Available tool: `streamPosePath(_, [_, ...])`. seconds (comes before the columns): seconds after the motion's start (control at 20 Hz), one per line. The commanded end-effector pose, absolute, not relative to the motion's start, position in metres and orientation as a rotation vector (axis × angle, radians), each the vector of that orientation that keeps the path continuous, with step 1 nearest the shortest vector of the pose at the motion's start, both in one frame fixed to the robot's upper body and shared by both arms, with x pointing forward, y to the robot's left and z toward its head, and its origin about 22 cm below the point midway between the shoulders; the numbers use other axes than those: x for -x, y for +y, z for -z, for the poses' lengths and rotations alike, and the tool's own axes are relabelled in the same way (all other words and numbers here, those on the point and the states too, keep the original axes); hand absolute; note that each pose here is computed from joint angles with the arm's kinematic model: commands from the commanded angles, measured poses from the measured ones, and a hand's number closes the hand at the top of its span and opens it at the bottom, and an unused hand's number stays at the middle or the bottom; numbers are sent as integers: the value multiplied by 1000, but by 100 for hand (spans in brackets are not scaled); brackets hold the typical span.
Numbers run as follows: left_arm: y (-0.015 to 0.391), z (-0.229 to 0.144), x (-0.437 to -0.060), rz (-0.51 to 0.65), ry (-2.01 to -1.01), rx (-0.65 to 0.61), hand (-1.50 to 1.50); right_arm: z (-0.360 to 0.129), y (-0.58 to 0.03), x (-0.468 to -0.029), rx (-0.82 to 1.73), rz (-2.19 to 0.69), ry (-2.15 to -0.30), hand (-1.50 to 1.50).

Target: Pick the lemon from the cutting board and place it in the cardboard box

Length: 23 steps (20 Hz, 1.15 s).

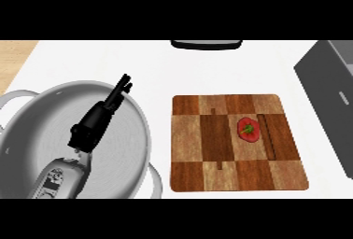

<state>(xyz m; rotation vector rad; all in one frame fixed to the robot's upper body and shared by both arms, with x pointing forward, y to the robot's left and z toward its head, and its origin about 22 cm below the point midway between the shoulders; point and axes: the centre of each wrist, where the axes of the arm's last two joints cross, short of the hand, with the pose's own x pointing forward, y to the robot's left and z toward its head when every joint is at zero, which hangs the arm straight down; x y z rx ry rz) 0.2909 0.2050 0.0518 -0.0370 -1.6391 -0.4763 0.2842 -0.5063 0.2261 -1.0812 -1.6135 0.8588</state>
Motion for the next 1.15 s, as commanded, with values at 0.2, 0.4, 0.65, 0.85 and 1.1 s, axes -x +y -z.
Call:
streamPosePath(0.2, [199,-45,-292,483,-1622,47,0,-157,-496,-321,867,-737,-1449,-150])
streamPosePath(0.4, [198,-55,-294,475,-1594,53,0,-145,-512,-323,805,-743,-1437,-150])
streamPosePath(0.65, [203,-47,-284,478,-1621,66,0,-143,-520,-328,667,-524,-1636,-150])
streamPosePath(0.85, [199,-38,-277,468,-1602,60,0,-147,-532,-323,604,-218,-1776,-150])
streamPosePath(1.1, [216,-40,-276,481,-1634,57,0,-165,-575,-285,476,-31,-1831,-150])
